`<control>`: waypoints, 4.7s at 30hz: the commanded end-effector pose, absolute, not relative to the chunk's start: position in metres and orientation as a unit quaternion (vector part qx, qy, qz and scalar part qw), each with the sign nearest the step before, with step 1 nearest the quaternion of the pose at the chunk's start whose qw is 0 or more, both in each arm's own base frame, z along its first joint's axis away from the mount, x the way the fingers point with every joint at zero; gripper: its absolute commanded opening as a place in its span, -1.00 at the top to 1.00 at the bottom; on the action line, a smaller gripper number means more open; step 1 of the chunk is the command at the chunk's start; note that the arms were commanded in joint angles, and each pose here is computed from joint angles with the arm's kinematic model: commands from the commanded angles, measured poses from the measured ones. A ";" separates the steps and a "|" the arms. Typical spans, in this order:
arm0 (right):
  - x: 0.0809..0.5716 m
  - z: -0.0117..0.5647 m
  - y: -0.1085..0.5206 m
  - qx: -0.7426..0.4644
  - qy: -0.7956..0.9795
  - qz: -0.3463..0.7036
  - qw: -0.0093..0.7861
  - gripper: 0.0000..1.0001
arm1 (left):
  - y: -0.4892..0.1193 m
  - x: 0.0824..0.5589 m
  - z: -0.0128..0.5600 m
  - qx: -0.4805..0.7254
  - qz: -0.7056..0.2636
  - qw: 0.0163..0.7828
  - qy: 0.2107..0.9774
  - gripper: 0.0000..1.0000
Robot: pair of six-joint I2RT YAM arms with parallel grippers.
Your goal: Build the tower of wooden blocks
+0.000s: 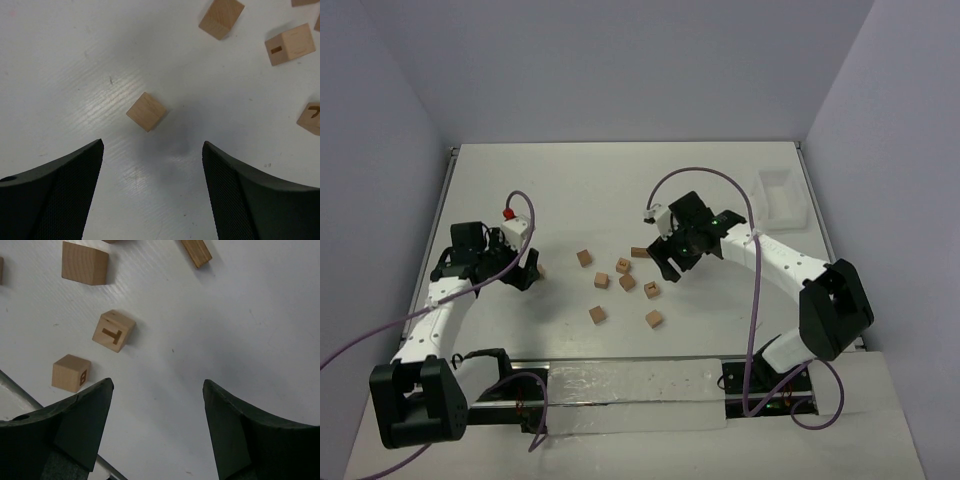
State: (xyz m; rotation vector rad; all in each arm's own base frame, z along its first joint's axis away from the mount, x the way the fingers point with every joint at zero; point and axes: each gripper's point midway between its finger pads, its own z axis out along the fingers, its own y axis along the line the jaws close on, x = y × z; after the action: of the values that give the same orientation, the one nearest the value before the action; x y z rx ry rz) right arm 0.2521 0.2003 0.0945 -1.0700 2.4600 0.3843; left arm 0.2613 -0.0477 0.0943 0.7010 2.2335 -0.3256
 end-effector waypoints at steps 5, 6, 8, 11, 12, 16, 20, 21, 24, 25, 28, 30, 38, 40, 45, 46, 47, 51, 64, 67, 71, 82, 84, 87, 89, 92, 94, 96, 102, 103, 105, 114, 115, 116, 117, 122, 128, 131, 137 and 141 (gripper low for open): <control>0.256 0.083 0.229 -0.415 0.871 0.139 0.222 -0.57 | -0.042 0.276 0.086 0.313 -0.105 0.351 0.876 -0.65; 0.256 0.081 0.231 -0.419 0.870 0.138 0.220 -0.57 | -0.043 0.276 0.083 0.317 -0.106 0.345 0.877 -0.64; 0.254 0.079 0.235 -0.431 0.865 0.137 0.218 -0.56 | -0.043 0.279 0.079 0.323 -0.106 0.337 0.878 -0.63; 0.255 0.074 0.239 -0.435 0.866 0.129 0.210 -0.55 | -0.043 0.285 0.074 0.322 -0.104 0.325 0.883 -0.61; 0.255 0.072 0.240 -0.434 0.867 0.129 0.207 -0.54 | -0.043 0.287 0.072 0.321 -0.106 0.322 0.885 -0.60; 0.250 0.068 0.244 -0.434 0.869 0.134 0.196 -0.53 | -0.045 0.290 0.068 0.313 -0.112 0.317 0.888 -0.56; 0.243 0.065 0.246 -0.460 0.857 0.138 0.186 -0.56 | -0.048 0.286 0.064 0.347 -0.115 0.316 0.875 -0.53; 0.242 0.064 0.246 -0.464 0.855 0.139 0.184 -0.58 | -0.049 0.284 0.063 0.356 -0.119 0.316 0.871 -0.52; 0.241 0.065 0.247 -0.477 0.848 0.141 0.182 -0.65 | -0.056 0.278 0.063 0.402 -0.131 0.323 0.847 -0.50; 0.241 0.065 0.247 -0.481 0.846 0.141 0.180 -0.67 | -0.060 0.277 0.066 0.417 -0.139 0.332 0.835 -0.50; 0.240 0.063 0.247 -0.484 0.847 0.141 0.172 -0.68 | -0.064 0.281 0.068 0.446 -0.143 0.343 0.814 -0.51; 0.239 0.062 0.248 -0.480 0.849 0.144 0.168 -0.68 | -0.066 0.283 0.066 0.458 -0.148 0.343 0.806 -0.51; 0.228 0.055 0.254 -0.462 0.859 0.171 0.140 -0.60 | -0.070 0.292 0.059 0.487 -0.153 0.351 0.785 -0.46; 0.226 0.053 0.256 -0.454 0.863 0.176 0.133 -0.58 | -0.071 0.293 0.057 0.494 -0.151 0.355 0.779 -0.43; 0.228 0.045 0.255 -0.442 0.872 0.166 0.127 -0.51 | -0.072 0.296 0.053 0.510 -0.151 0.355 0.768 -0.38; 0.228 0.043 0.255 -0.441 0.873 0.166 0.125 -0.50 | -0.071 0.297 0.052 0.513 -0.151 0.354 0.767 -0.36; 0.227 0.043 0.256 -0.441 0.873 0.167 0.124 -0.49 | -0.071 0.298 0.050 0.515 -0.152 0.351 0.767 -0.33; 0.227 0.043 0.256 -0.438 0.874 0.168 0.124 -0.50 | -0.068 0.300 0.045 0.521 -0.154 0.339 0.768 -0.20; 0.232 0.066 0.252 -0.426 0.875 0.170 0.153 -0.67 | -0.069 0.323 0.058 0.521 -0.164 0.343 0.764 0.75; 0.243 0.082 0.246 -0.407 0.879 0.178 0.173 -0.72 | -0.079 0.348 0.079 0.499 -0.170 0.377 0.762 0.87; 0.255 0.102 0.233 -0.381 0.884 0.184 0.198 -0.75 | -0.102 0.379 0.100 0.481 -0.187 0.404 0.755 0.93; 0.277 0.120 0.190 -0.313 0.902 0.183 0.233 -0.79 | -0.205 0.413 0.088 0.540 -0.223 0.384 0.715 0.94; 0.278 0.121 0.187 -0.308 0.903 0.184 0.236 -0.79 | -0.213 0.413 0.086 0.546 -0.226 0.381 0.711 0.94; 0.281 0.120 0.181 -0.298 0.906 0.183 0.238 -0.79 | -0.233 0.405 0.074 0.565 -0.232 0.367 0.701 0.94; 0.281 0.119 0.180 -0.297 0.906 0.183 0.239 -0.78 | -0.242 0.398 0.068 0.580 -0.229 0.359 0.695 0.93; 0.283 0.117 0.181 -0.298 0.906 0.183 0.240 -0.77 | -0.250 0.390 0.060 0.598 -0.222 0.347 0.688 0.93; 0.286 0.116 0.181 -0.298 0.906 0.181 0.240 -0.74 | -0.253 0.385 0.057 0.610 -0.221 0.339 0.681 0.92; 0.288 0.116 0.181 -0.298 0.906 0.179 0.241 -0.71 | -0.255 0.380 0.055 0.620 -0.225 0.330 0.676 0.91; 0.297 0.116 0.175 -0.276 0.911 0.182 0.245 -0.62 | -0.258 0.361 0.044 0.653 -0.221 0.300 0.659 0.87; 0.298 0.117 0.172 -0.270 0.913 0.184 0.245 -0.61 | -0.260 0.357 0.042 0.660 -0.219 0.297 0.654 0.86; 0.301 0.117 0.168 -0.259 0.915 0.188 0.245 -0.61 | -0.261 0.353 0.040 0.667 -0.216 0.293 0.650 0.86; 0.305 0.121 0.159 -0.244 0.916 0.201 0.246 -0.59 | -0.264 0.350 0.038 0.673 -0.224 0.279 0.647 0.76; 0.305 0.120 0.159 -0.244 0.917 0.201 0.245 -0.59 | -0.264 0.349 0.037 0.674 -0.224 0.278 0.647 0.71; 0.304 0.120 0.159 -0.246 0.916 0.202 0.244 -0.59 | -0.264 0.349 0.037 0.675 -0.223 0.277 0.646 0.67; 0.305 0.120 0.159 -0.246 0.916 0.202 0.244 -0.59 | -0.265 0.348 0.036 0.677 -0.223 0.275 0.646 0.60; 0.305 0.120 0.159 -0.247 0.916 0.200 0.244 -0.60 | -0.266 0.344 0.033 0.682 -0.220 0.268 0.644 0.29; 0.307 0.123 0.159 -0.248 0.916 0.198 0.246 -0.61 | -0.268 0.346 0.045 0.678 -0.219 0.282 0.643 0.01; 0.307 0.124 0.160 -0.248 0.915 0.200 0.248 -0.60 | -0.268 0.349 0.057 0.674 -0.213 0.299 0.641 -0.08; 0.310 0.132 0.161 -0.249 0.913 0.201 0.255 -0.60 | -0.267 0.360 0.115 0.659 -0.199 0.352 0.634 -0.30; 0.313 0.138 0.161 -0.250 0.911 0.200 0.261 -0.61 | -0.253 0.373 0.171 0.619 -0.205 0.403 0.642 -0.32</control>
State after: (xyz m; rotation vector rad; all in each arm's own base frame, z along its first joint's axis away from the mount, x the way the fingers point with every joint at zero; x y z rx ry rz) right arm 0.3002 0.1561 0.1144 -0.6681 2.5342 0.5396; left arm 0.3531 -0.2586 0.0845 1.7263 1.7293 -0.5296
